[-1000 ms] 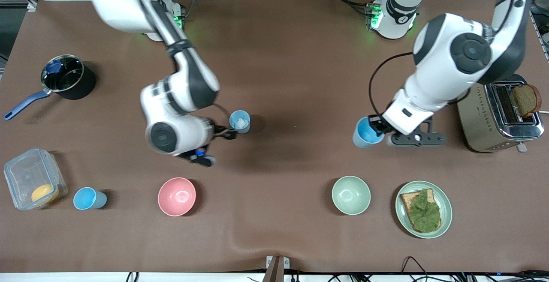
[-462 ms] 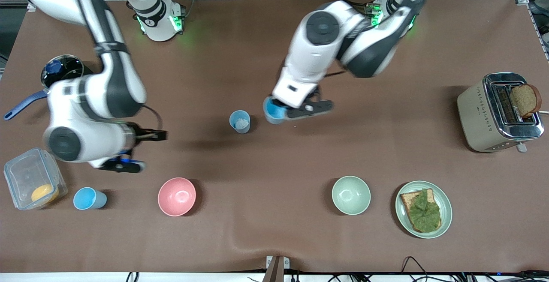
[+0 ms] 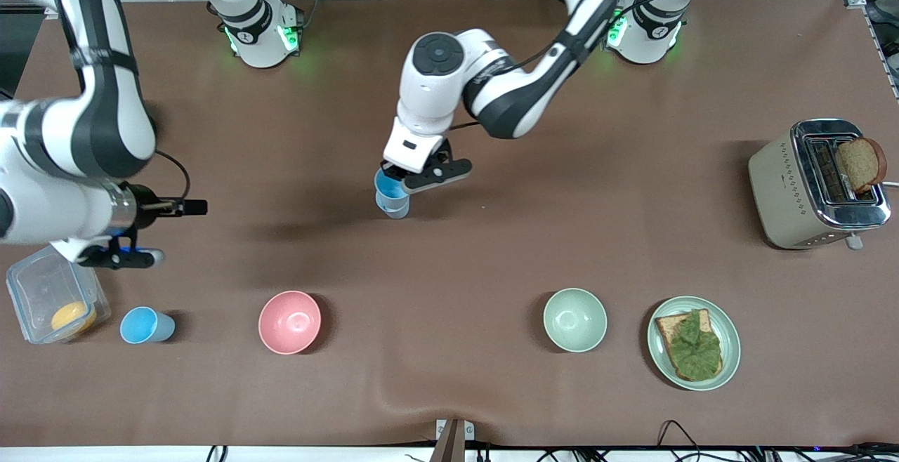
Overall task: Stack blue cups with both arms
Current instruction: 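Lower the left gripper's cup into the center cup while the right arm withdraws, then open the left gripper and lift it off the stacked cups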
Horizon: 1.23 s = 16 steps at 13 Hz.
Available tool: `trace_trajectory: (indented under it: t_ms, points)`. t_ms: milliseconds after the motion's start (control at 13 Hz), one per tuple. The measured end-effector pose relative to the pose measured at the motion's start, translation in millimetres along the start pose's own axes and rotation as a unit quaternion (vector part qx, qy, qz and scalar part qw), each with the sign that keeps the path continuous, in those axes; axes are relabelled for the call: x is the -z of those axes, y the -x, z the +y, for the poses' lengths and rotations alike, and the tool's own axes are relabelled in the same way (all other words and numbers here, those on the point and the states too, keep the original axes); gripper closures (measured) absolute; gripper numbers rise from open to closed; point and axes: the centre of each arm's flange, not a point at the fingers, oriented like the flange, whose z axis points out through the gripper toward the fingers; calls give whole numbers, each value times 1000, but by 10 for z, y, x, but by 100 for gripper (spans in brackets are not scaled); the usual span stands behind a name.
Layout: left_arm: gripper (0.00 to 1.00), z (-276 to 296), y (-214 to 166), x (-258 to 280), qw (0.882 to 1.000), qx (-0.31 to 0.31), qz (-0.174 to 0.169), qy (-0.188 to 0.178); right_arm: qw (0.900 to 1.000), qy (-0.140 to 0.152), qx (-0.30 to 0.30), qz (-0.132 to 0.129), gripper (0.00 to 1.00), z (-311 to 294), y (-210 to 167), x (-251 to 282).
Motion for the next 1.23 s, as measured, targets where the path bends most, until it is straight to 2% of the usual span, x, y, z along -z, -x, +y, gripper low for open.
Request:
trace_trajectory:
  t_ms: [231,462,538,615,846,1000,1154,1231]
  points:
    - [97,-1,150,-322,1000,-9,-2,-12,1000,-6,-6,25,0,136,523,212]
    - [97,-43,127,-473,1000,-8,-1,-23,998,-11,-19,55,0,321,779,493]
    - [91,-51,124,-497,1000,-9,-1,-24,998,-12,-23,59,0,375,834,569]
    - [80,-56,125,-516,999,-16,6,-27,998,-13,-29,60,0,453,874,637]
    - [47,-40,8,-379,994,-65,73,-44,997,-15,-37,64,0,546,943,854]
    - [22,-104,-479,259,992,-38,106,-62,997,-15,-35,61,0,521,1012,1025]
    - [2,-428,-1197,1181,987,-15,130,-88,997,-14,-34,67,0,516,1051,1157]
    - [0,-676,-1546,1606,985,-29,134,-105,997,-14,-34,69,0,517,1057,1182]
